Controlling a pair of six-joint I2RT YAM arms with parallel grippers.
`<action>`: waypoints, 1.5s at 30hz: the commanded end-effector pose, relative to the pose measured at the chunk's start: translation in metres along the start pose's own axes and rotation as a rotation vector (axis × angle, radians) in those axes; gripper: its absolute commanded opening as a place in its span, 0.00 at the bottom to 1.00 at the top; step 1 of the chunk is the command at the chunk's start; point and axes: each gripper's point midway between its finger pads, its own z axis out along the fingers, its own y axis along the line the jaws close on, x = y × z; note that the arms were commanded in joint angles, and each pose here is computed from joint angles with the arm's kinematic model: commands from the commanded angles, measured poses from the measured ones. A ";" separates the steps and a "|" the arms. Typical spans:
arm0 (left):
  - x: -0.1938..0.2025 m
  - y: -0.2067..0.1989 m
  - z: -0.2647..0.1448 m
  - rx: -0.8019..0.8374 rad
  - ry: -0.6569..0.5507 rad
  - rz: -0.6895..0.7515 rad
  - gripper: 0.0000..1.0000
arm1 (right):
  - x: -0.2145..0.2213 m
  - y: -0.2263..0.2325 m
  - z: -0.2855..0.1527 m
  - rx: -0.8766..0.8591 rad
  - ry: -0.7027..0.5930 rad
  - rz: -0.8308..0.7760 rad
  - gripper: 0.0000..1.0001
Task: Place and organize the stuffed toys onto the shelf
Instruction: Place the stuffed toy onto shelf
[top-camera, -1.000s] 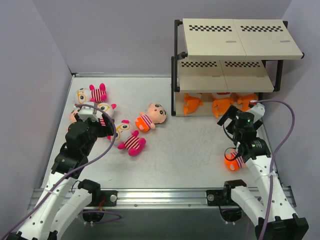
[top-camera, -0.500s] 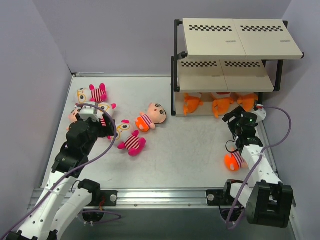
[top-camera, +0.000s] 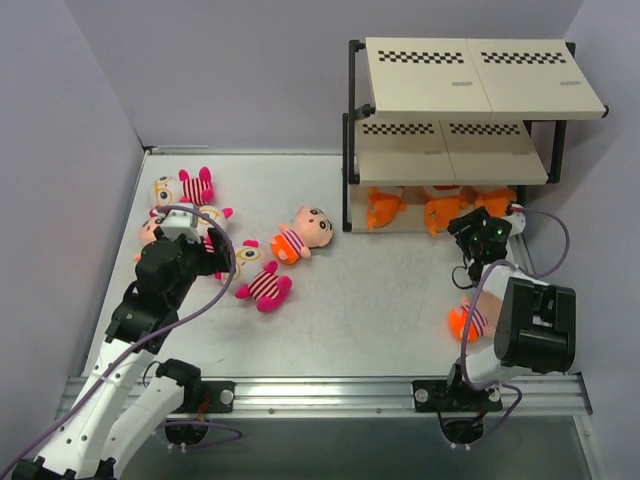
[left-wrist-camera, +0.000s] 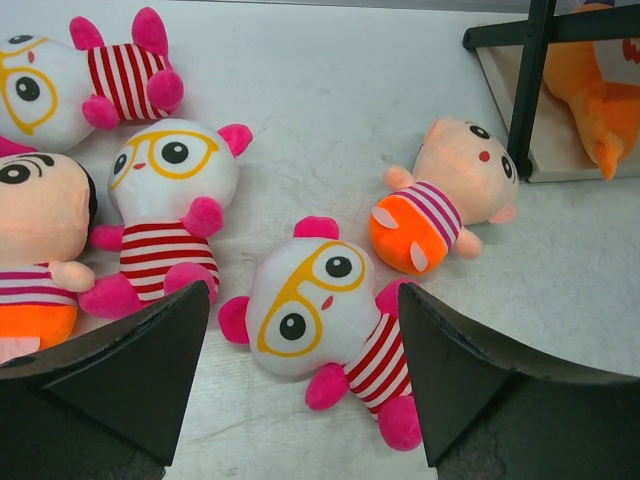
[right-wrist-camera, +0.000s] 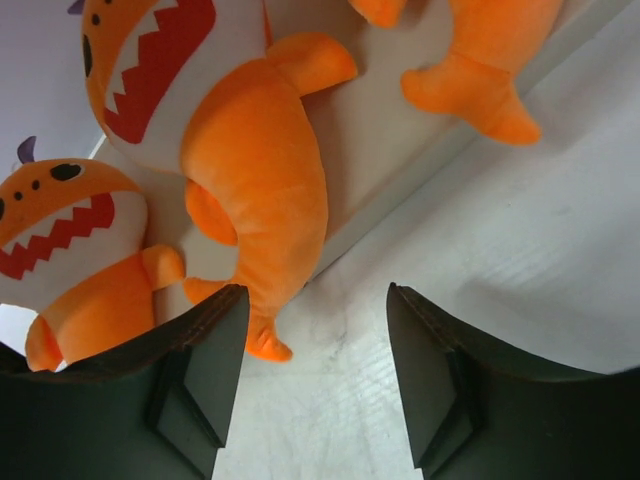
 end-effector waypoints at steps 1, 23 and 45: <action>-0.020 -0.006 -0.004 0.019 -0.041 0.010 0.84 | -0.032 0.036 0.018 -0.130 -0.086 -0.008 0.54; -0.015 -0.006 0.001 0.016 -0.013 0.029 0.85 | -0.016 0.034 0.061 -0.153 -0.045 -0.031 0.39; -0.016 -0.006 0.000 0.016 -0.019 0.031 0.84 | -0.009 0.045 0.070 -0.156 -0.031 -0.063 0.37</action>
